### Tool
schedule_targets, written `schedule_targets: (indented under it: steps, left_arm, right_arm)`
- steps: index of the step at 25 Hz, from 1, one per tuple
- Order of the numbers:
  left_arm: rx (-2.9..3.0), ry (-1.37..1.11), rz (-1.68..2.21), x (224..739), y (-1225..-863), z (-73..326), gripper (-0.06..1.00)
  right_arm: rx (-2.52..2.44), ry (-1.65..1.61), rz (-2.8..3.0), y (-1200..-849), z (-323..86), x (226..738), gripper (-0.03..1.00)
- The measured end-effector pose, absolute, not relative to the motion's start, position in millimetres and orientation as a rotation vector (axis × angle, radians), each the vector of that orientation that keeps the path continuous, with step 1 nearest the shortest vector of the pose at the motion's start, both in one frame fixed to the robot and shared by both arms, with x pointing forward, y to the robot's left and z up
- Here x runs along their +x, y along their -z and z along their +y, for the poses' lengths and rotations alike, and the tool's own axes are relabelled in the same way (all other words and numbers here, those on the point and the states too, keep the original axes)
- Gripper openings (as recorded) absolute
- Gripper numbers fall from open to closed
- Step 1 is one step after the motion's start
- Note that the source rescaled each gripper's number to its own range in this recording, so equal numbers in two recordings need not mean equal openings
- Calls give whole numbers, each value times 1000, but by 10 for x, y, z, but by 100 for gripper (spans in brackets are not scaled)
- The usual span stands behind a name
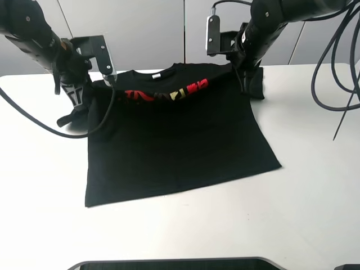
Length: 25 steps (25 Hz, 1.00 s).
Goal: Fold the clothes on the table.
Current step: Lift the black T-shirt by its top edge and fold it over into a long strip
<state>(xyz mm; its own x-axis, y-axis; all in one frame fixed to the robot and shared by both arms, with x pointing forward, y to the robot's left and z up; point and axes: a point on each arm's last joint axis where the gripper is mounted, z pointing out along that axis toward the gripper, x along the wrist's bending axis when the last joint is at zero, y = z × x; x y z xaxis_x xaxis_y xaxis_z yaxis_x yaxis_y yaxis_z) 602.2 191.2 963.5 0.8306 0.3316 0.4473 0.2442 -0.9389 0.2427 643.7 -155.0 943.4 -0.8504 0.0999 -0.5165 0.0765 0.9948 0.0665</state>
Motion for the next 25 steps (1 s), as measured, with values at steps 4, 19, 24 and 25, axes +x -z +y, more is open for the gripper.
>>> schedule_targets:
  steps: [4,19,24,25]
  left_arm:
    - [2785,-938,485,6144,-9841,1943,0]
    - [2488,-1345,501,6536,-10789,1827,0]
    - [2509,-1327,498,6509,-10774,1778,0]
    - [2515,-1322,497,6502,-10770,1765,0]
  right_arm:
    - [212,-24,2436,-9714,-1630,6646,0]
    - [396,-99,2127,-10639,-1725,6982,0]
    - [468,-104,2112,-10748,-1767,6924,0]
    - [485,-99,2107,-10784,-1783,6904,0]
